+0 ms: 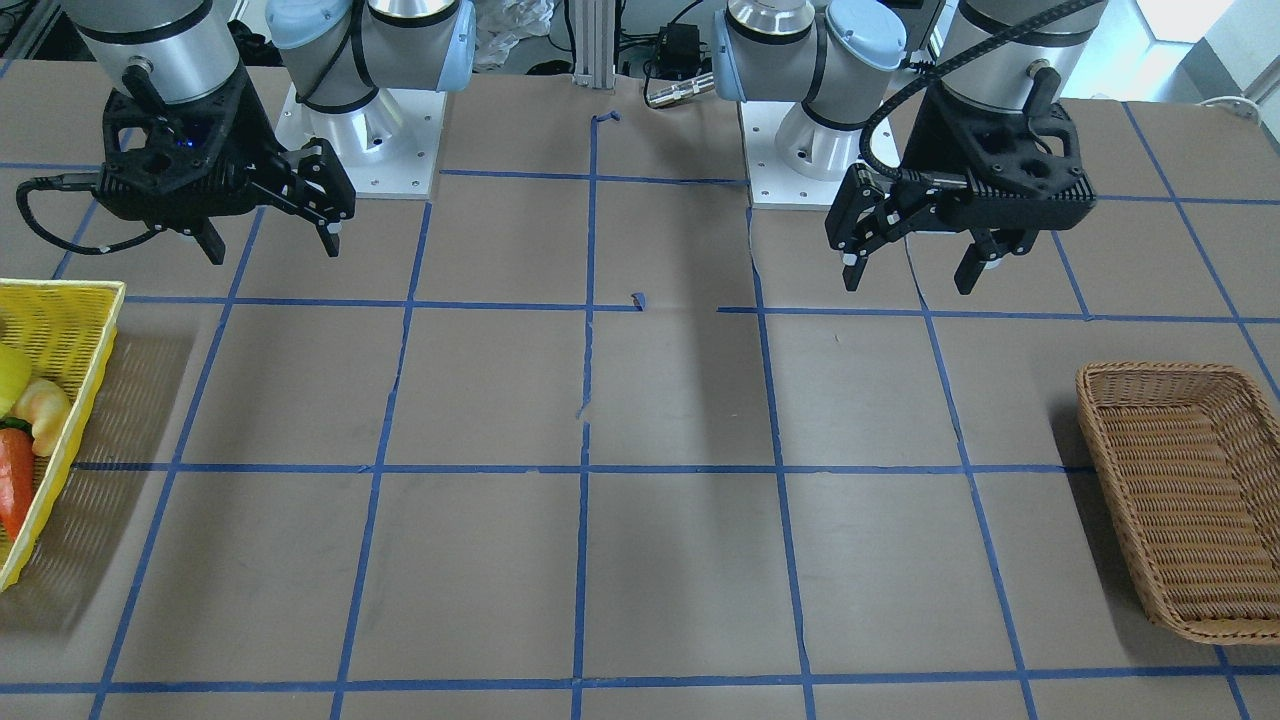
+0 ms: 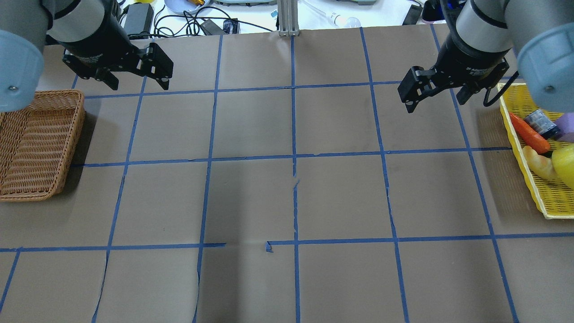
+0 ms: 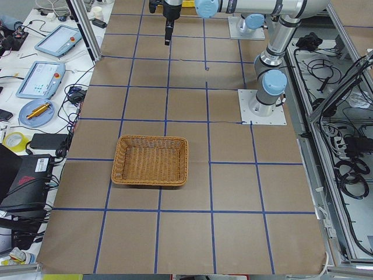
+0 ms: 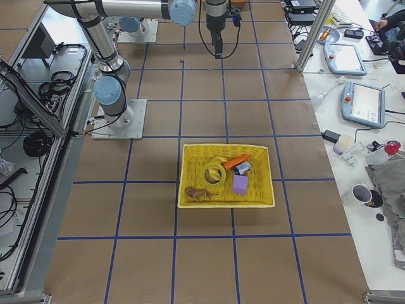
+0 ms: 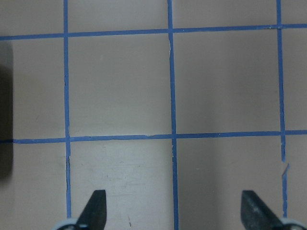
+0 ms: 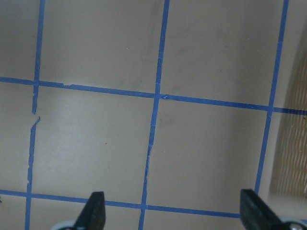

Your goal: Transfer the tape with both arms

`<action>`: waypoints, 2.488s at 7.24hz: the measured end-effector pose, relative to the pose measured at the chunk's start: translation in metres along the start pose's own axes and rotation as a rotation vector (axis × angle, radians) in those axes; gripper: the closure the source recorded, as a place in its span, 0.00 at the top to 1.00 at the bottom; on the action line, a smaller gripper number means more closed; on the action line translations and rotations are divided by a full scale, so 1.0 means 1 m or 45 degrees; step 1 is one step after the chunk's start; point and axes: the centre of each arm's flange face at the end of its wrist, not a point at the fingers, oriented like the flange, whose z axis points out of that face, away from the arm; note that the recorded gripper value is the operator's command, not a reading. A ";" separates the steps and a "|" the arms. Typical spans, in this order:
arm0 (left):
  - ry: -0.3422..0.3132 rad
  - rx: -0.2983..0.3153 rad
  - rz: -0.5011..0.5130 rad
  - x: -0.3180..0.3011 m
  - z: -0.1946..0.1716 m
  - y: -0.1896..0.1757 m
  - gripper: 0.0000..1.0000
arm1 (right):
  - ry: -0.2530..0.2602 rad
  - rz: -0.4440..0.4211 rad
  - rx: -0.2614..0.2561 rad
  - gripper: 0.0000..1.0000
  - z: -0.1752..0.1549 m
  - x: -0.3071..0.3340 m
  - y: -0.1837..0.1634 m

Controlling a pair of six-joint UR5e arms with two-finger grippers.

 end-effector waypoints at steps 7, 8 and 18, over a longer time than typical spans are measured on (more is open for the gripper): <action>0.001 0.003 0.000 0.000 0.000 -0.001 1.00 | 0.000 -0.001 0.005 1.00 -0.002 0.000 0.002; 0.001 0.003 0.000 0.001 0.000 -0.001 1.00 | 0.000 0.000 0.003 1.00 -0.001 0.000 0.003; 0.000 0.011 0.001 0.001 0.004 -0.002 1.00 | 0.009 0.001 -0.008 1.00 0.003 0.001 0.001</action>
